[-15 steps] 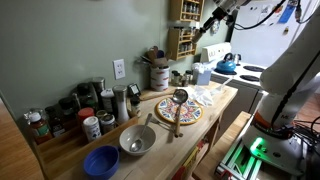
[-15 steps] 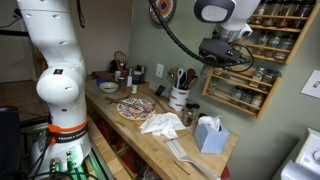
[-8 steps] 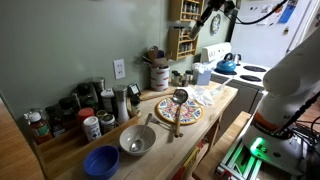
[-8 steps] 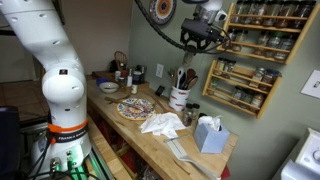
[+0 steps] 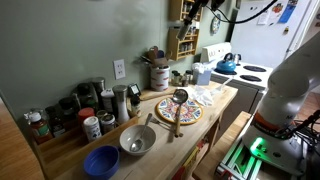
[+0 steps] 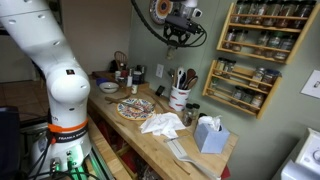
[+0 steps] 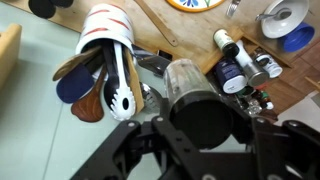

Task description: Remove the spice shaker from the lower shelf, second position to the left and put it on the table

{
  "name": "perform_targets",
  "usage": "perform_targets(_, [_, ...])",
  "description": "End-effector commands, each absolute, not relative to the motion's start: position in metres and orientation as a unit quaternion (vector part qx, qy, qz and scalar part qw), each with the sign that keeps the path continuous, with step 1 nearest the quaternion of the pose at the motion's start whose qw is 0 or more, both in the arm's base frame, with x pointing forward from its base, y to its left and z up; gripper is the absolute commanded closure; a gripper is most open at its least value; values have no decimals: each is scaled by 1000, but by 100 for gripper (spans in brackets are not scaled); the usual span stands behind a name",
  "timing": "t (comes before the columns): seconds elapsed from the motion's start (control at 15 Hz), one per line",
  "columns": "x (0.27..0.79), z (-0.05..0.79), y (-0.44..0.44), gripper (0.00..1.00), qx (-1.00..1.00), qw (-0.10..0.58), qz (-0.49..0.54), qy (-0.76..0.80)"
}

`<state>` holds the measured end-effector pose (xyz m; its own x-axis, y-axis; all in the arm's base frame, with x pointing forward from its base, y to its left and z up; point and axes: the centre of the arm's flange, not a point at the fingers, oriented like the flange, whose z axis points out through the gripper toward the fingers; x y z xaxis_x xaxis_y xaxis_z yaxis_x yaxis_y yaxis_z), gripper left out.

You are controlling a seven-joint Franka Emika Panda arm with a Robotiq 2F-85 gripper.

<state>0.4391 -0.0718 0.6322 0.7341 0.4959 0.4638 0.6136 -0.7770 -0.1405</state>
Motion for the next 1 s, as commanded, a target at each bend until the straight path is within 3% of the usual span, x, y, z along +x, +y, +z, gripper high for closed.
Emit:
perform_targets(0.0, [440,632,-66,45,-918,145,-204,-307])
perform_targets(0.27, [438,631,-67,45,-918,146,-204,-306])
perform_targets(0.33, [438,631,-67,70,-918,146,-204,-306])
perform_targets(0.4, [448,624,-66,70,-933,94,-182,-297])
perform_targets(0.53, [457,613,-52,70,-933,55,-153,-320])
perform_targets(0.93, [471,585,17,70,-927,4,-100,-361])
